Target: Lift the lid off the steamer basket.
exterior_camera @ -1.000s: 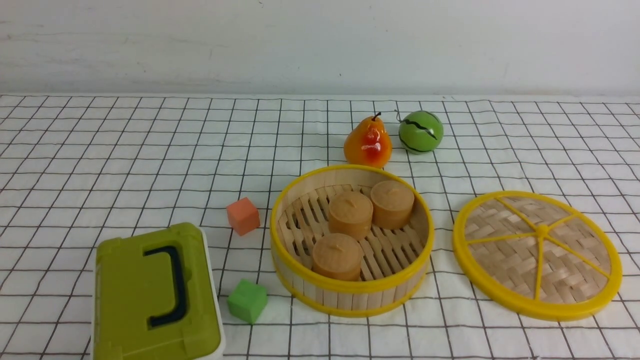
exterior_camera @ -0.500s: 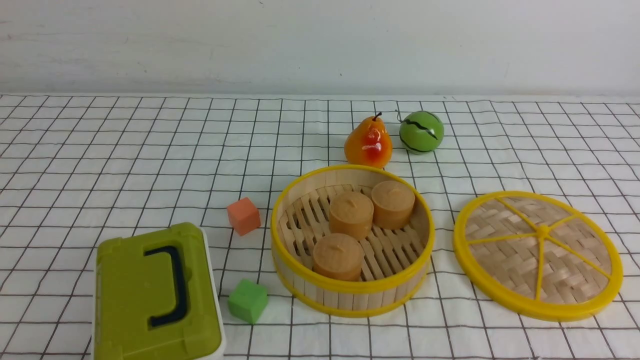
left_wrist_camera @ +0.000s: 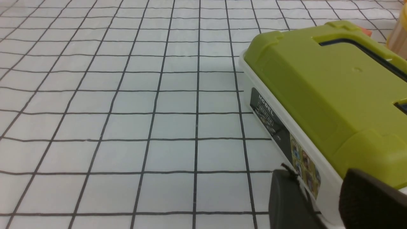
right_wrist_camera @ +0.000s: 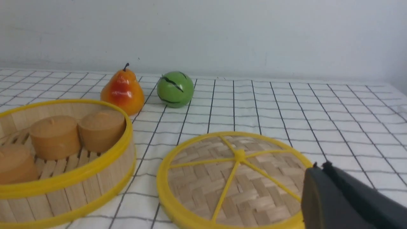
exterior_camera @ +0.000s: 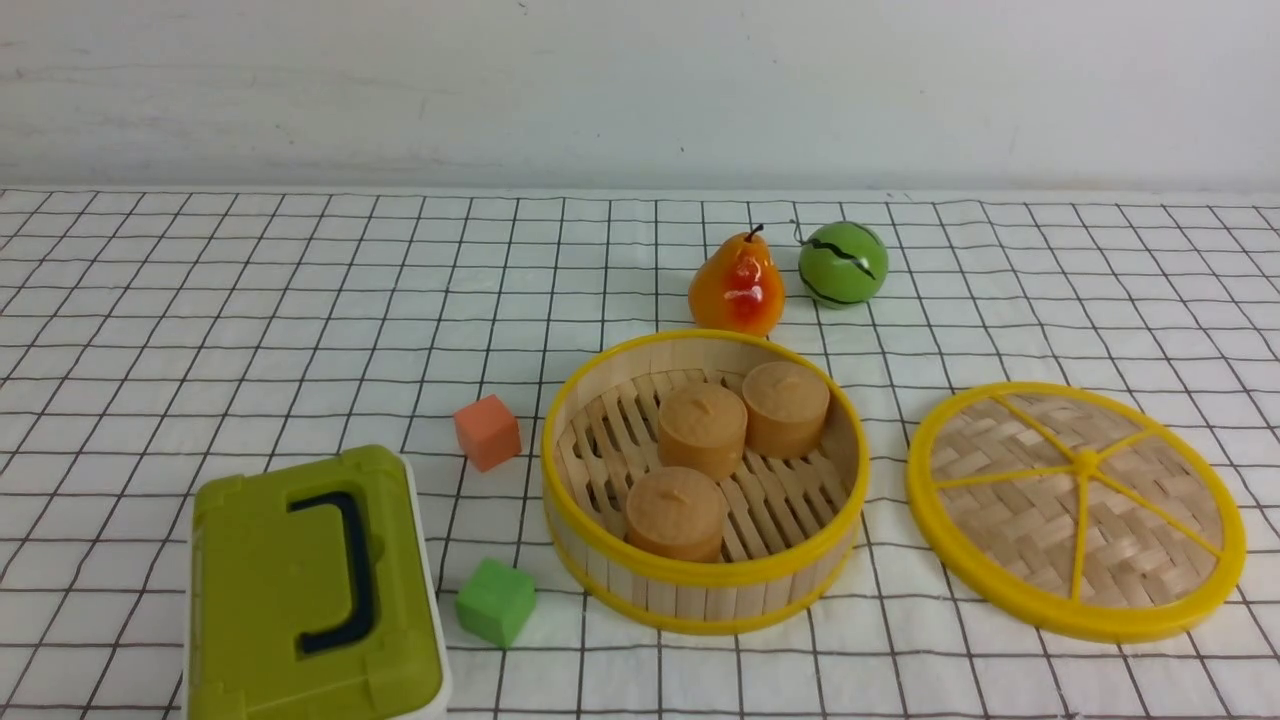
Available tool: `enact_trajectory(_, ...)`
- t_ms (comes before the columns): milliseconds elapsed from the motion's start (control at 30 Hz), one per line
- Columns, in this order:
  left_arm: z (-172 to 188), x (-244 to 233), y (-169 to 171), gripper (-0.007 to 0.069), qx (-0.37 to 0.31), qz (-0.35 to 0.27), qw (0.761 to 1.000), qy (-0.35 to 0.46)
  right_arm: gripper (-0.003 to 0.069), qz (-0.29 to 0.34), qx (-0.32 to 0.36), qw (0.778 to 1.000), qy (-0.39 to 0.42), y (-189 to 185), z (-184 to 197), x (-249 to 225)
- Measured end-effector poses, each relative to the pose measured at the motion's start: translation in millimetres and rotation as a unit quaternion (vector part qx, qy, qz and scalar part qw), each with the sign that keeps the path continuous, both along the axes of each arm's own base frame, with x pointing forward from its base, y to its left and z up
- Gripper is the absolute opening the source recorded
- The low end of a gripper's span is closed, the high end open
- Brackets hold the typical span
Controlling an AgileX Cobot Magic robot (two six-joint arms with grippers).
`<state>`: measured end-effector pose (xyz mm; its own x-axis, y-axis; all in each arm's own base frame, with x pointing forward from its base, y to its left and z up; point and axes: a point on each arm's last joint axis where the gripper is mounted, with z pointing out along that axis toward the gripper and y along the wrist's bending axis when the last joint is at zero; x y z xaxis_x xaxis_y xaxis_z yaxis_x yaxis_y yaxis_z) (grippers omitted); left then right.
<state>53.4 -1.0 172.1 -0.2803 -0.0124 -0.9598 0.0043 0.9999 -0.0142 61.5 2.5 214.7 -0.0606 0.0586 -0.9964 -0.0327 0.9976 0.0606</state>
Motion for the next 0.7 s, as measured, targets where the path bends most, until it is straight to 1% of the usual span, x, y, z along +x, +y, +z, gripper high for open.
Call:
enact_trajectory(33,0.0,0.0,0.0,0.0239,0.0,0.0,1.0,0.0,-0.0018,-0.004,0.008,1.0,0.007,-0.5,-13.0,-1.1)
enact_trajectory(133,0.0,0.0,0.0,0.0239,0.0,0.0,1.0,0.0,-0.0018,-0.011,0.029,0.999,0.019,-1.0,-24.3,-4.3)
enact_trajectory(400,0.0,0.0,0.0,0.0239,0.0,0.0,1.0,0.0,-0.0018,-0.027,0.051,0.993,0.101,-2.5,-39.8,-7.7)
enact_trajectory(700,0.0,0.0,0.0,0.0239,0.0,0.0,1.0,0.0,-0.0015,-0.03,0.05,0.99,0.125,-2.8,-42.1,-9.3)
